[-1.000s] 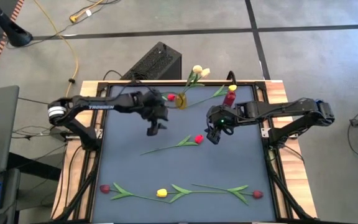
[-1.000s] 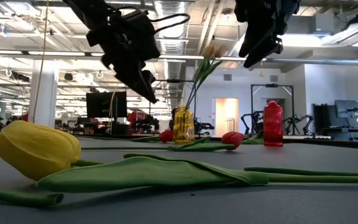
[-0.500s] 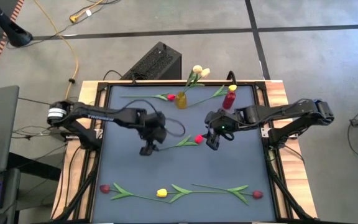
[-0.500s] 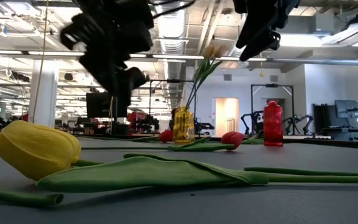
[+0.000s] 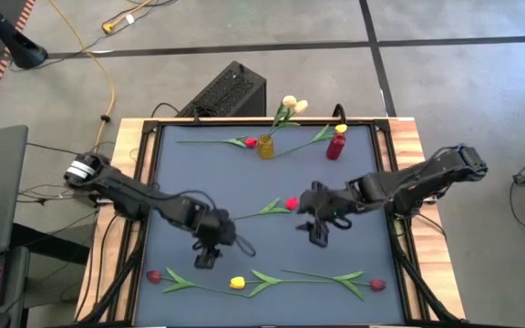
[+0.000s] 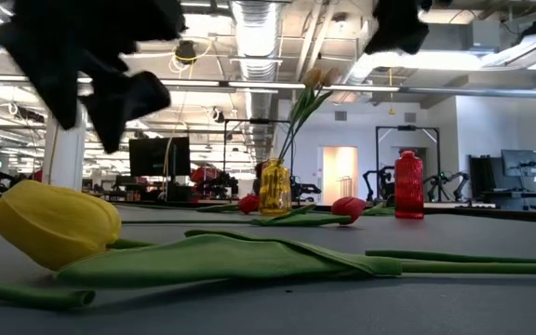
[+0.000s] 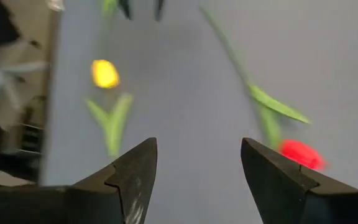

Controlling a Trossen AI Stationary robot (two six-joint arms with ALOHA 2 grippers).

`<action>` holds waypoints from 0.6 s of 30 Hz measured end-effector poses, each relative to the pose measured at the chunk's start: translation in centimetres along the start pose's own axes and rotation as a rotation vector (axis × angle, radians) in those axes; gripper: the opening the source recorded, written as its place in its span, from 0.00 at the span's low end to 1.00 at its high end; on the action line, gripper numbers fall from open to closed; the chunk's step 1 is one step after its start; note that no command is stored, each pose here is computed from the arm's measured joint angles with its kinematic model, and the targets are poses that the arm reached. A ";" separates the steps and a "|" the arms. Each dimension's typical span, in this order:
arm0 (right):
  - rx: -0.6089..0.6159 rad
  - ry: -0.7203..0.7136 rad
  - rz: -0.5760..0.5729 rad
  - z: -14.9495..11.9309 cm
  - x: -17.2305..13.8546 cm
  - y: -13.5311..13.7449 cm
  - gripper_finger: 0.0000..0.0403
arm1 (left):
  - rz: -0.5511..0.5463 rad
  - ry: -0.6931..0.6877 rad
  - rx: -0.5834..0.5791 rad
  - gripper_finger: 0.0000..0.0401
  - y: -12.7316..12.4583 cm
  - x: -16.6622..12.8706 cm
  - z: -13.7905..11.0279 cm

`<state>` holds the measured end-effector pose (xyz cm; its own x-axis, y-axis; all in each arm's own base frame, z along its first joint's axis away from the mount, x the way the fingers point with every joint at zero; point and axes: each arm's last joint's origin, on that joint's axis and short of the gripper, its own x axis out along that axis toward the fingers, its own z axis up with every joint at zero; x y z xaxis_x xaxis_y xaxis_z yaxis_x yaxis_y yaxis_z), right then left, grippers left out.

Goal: Sort flowers into vase by color
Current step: Put the bottom yellow flower into the yellow vase

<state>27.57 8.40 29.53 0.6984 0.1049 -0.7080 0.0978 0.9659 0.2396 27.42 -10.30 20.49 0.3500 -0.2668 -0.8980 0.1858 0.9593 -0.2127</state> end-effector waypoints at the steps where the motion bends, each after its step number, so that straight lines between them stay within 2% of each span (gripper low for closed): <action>1: 0.000 -0.009 0.019 -0.2 0.4 0.8 0.65 | 0.007 0.004 0.021 0.47 -0.7 0.1 -0.2; 8: 0.003 0.065 0.060 -3.4 5.5 5.7 0.65 | 0.029 0.014 0.091 0.47 -5.4 0.3 -2.7; 11: -0.006 0.108 0.068 -5.0 7.3 7.2 0.65 | 0.099 -0.024 0.113 0.47 -7.1 -0.2 -3.8; 15: -0.010 0.109 0.092 -6.3 9.1 8.5 0.65 | 0.146 -0.116 0.111 0.47 -8.3 -1.2 -4.2; 18: -0.066 0.103 0.108 -6.9 10.5 9.0 0.65 | 0.155 -0.157 0.086 0.47 -8.5 -1.8 -4.2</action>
<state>30.90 19.83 19.64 0.6254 0.2299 -0.7457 -0.0232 0.9607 0.2767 21.35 -17.61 22.29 0.5173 -0.1345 -0.8452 0.1943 0.9802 -0.0371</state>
